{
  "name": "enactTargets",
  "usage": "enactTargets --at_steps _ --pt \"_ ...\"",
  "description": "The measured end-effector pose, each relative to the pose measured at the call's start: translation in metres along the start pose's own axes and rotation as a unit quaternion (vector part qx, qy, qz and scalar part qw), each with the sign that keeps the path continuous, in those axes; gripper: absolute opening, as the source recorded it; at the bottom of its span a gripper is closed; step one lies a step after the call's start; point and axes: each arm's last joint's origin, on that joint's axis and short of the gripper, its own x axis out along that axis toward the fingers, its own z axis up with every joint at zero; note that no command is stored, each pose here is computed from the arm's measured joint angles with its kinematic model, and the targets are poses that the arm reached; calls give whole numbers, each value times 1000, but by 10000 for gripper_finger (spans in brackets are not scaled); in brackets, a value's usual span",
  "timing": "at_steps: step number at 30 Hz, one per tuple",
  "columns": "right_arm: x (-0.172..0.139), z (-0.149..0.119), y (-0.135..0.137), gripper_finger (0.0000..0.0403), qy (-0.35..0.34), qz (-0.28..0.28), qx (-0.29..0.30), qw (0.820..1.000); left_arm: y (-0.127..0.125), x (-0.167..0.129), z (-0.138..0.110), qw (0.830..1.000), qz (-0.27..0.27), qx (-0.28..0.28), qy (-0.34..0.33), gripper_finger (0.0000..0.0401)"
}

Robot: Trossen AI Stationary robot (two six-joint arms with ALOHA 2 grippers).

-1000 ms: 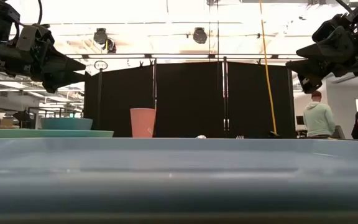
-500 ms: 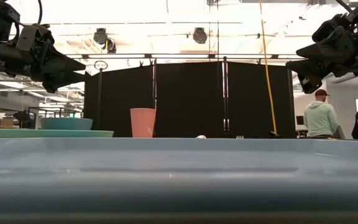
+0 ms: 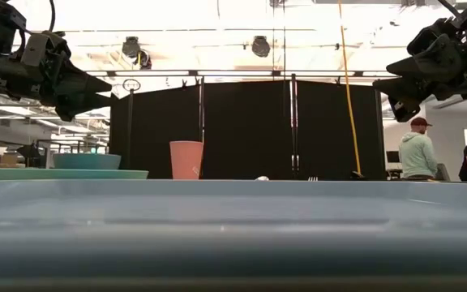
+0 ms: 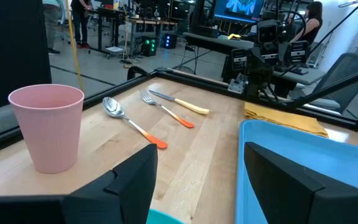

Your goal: Set up tray

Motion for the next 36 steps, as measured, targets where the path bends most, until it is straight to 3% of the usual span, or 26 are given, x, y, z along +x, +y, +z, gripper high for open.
enactTargets --at_steps 19,24,30,33,36 --pt "0 2 -1 153 -13 -16 -3 1000 0 0 0 1000 0 0 0 244" --pt "0 4 -2 153 -35 -44 1 998 1 0 1 999 11 45 -4 244" --pt "0 5 -2 153 -36 -45 12 998 2 0 6 983 59 174 -27 244" --pt "0 5 -2 153 -36 -46 1 998 2 0 8 981 62 179 -40 244" --pt "0 5 -2 153 -35 -47 -19 998 1 -1 14 985 66 144 -75 244"
